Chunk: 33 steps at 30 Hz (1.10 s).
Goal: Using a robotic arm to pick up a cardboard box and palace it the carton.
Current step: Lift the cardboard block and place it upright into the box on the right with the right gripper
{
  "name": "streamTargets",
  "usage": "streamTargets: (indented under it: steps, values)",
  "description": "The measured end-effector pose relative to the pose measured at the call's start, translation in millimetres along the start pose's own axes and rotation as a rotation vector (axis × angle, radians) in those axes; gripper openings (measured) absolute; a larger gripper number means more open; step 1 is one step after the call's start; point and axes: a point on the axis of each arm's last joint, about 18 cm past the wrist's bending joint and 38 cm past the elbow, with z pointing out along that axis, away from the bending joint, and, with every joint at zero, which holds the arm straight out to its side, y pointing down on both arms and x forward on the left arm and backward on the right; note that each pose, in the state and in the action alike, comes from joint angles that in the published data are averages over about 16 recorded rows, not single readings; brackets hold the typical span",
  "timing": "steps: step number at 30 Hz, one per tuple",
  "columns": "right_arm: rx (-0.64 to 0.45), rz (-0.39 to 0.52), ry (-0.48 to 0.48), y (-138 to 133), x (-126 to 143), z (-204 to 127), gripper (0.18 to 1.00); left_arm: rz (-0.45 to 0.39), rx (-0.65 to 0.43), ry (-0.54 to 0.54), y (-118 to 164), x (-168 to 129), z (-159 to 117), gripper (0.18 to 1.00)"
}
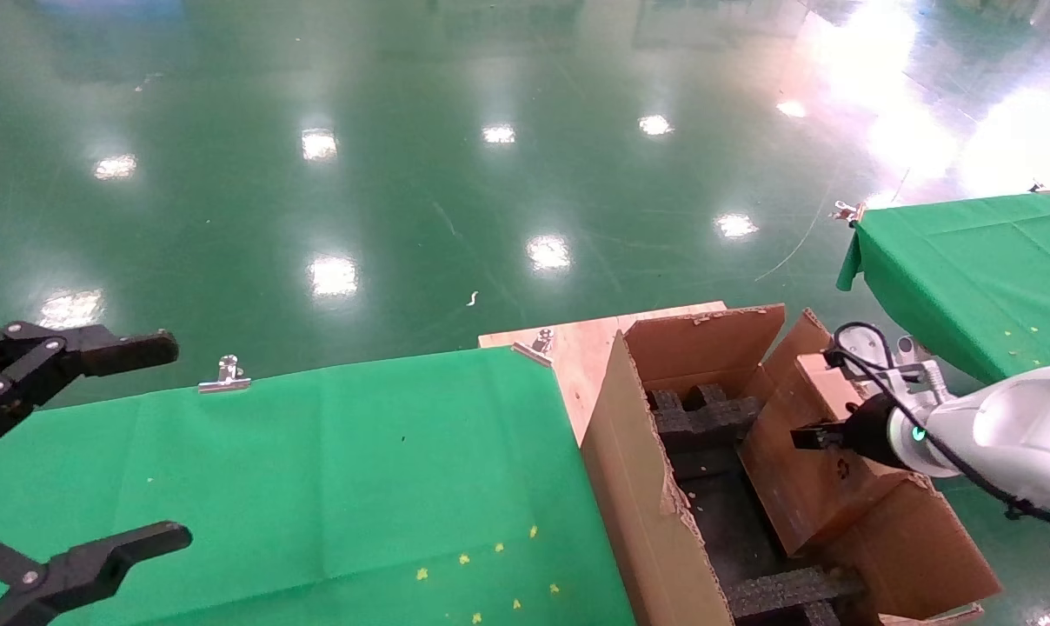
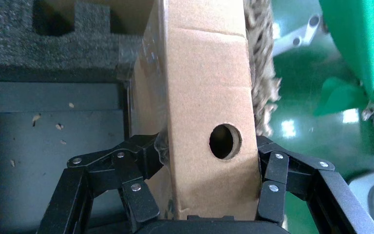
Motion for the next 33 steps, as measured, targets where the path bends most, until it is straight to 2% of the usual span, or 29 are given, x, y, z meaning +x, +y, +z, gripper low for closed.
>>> streamTargets:
  steps: [13,33]
  values:
    - [-0.043,0.02,0.011,23.8,-24.9,19.8,0.29,0.0,0.0,0.0,0.0,0.0,0.0,1.001]
    - [-0.086,-0.012,-0.021,53.4,-49.2,67.9,0.289,0.0,0.0,0.0,0.0,0.0,0.0,1.001]
